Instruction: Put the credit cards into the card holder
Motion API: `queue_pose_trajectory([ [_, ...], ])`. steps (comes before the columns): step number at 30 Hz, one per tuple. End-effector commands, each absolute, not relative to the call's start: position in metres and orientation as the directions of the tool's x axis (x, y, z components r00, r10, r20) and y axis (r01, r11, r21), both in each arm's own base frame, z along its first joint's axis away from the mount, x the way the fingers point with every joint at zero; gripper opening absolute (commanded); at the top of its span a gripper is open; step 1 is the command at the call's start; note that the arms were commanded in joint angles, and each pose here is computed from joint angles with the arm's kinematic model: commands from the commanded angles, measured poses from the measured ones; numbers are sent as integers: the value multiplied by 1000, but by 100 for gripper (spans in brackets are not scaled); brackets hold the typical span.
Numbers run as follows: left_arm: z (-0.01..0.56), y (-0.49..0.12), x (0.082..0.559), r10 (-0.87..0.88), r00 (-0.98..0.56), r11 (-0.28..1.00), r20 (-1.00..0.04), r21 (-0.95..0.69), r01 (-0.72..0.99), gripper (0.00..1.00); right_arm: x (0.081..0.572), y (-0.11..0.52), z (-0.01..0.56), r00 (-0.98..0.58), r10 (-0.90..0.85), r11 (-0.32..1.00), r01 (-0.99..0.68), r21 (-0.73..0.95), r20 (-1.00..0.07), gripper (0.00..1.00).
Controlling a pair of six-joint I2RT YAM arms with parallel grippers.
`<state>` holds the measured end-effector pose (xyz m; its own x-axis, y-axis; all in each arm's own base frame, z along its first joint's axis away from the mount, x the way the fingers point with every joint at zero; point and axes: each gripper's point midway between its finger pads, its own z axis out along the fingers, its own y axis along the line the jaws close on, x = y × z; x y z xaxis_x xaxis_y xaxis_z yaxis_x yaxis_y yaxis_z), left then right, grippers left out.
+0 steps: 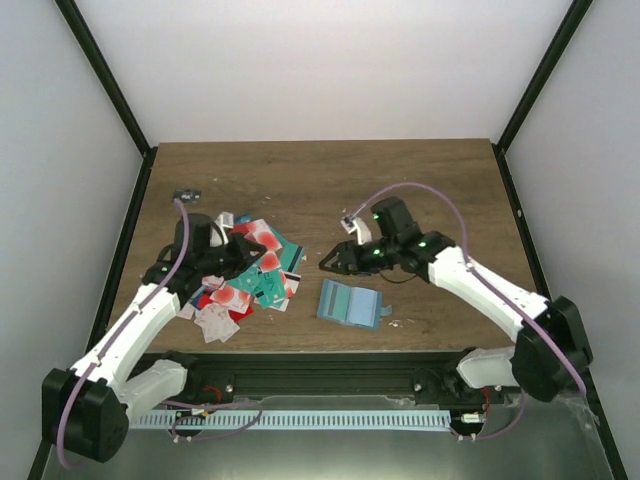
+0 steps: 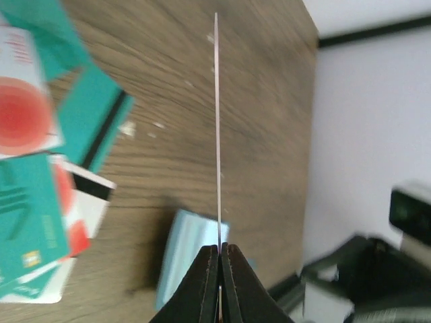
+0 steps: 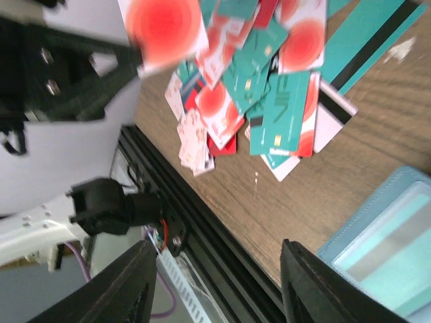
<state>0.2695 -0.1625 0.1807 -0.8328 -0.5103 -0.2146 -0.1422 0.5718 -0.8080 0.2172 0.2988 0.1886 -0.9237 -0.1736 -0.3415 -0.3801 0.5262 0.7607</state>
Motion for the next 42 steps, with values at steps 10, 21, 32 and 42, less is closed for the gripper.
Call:
queue_pose_trajectory([
  [10,282,-316,228,47,-887,226,-460,-860,458,4,232,243,249,-913,-23,382,-385,840,-408,71],
  [21,287,-342,213,143,-876,139,-461,-867,479,4,219,239,277,-902,22,278,-409,869,-432,18],
  [32,299,-333,227,6,-874,203,-485,-855,476,60,198,235,292,-885,30,203,-450,870,-465,1],
  [42,311,-333,219,-44,-869,90,-493,-868,488,50,183,236,305,-875,11,110,-479,871,-483,1],
])
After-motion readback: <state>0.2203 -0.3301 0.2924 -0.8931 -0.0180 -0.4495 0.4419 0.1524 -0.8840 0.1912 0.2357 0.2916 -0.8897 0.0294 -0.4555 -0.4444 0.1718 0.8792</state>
